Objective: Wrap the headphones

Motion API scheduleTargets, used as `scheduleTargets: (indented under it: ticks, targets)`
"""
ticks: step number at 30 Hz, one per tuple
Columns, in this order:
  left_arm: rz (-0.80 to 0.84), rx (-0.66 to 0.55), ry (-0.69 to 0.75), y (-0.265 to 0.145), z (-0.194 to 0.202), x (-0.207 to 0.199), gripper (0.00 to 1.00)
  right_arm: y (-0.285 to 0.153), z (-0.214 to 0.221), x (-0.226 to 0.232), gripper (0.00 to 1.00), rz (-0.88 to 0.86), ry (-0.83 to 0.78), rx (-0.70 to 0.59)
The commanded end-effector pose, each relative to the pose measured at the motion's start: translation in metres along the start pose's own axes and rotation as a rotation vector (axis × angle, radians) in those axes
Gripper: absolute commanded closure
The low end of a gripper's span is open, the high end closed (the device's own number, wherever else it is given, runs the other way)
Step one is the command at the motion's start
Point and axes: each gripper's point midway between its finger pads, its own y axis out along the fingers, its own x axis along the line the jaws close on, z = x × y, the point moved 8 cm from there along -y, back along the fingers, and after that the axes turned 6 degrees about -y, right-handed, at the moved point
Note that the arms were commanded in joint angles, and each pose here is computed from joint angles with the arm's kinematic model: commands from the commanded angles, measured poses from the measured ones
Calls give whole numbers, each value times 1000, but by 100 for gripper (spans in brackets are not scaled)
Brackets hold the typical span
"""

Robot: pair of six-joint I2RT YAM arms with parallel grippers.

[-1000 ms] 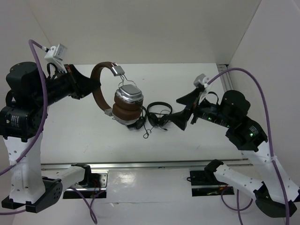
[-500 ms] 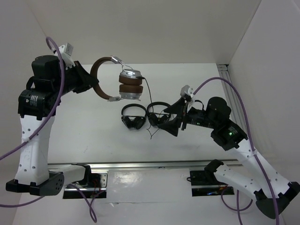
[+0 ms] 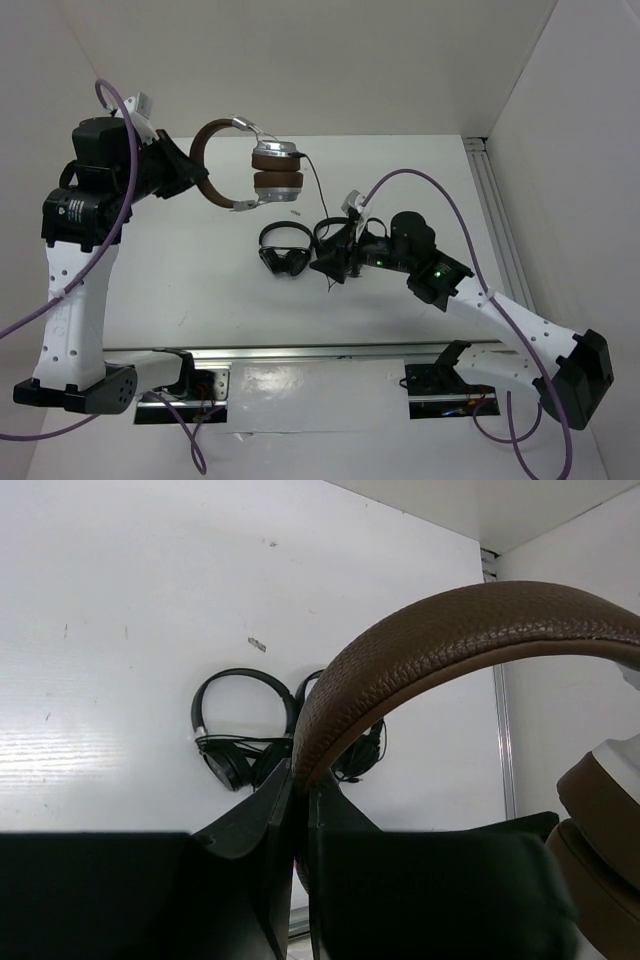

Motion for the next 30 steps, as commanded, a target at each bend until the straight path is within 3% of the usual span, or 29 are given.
scheduleTargets:
  ticks: [1, 4, 9, 17, 18, 20, 22, 26, 30]
  targets:
    - [67, -71, -30, -8, -13, -15, 100, 9, -13, -3, 41, 57, -60, -104]
    - [43, -79, -20, -8, -13, -12, 100, 14, -15, 1, 72, 104, -76, -121]
    - [-34, -114, 10, -10, -15, -3, 100, 9, -17, 3, 100, 229, -83, -107]
    - [-206, -173, 131, 6, 11, 45, 100, -62, -54, 5, 100, 675, -52, -159]
    - [-220, -170, 156, 19, 20, 57, 100, -68, -52, 4, 100, 696, -70, -108]
    - [-214, -189, 190, 20, 31, 63, 100, -82, -75, 6, 100, 727, -87, -118]
    - [-226, -161, 242, 34, 45, 75, 100, -87, -78, 5, 100, 746, -127, -38]
    - [-69, -50, 413, 51, 80, 54, 100, -95, -106, 6, 100, 769, -176, 15]
    - [-37, 84, 452, 75, 101, 55, 100, -85, -101, 11, 100, 663, -227, 102]
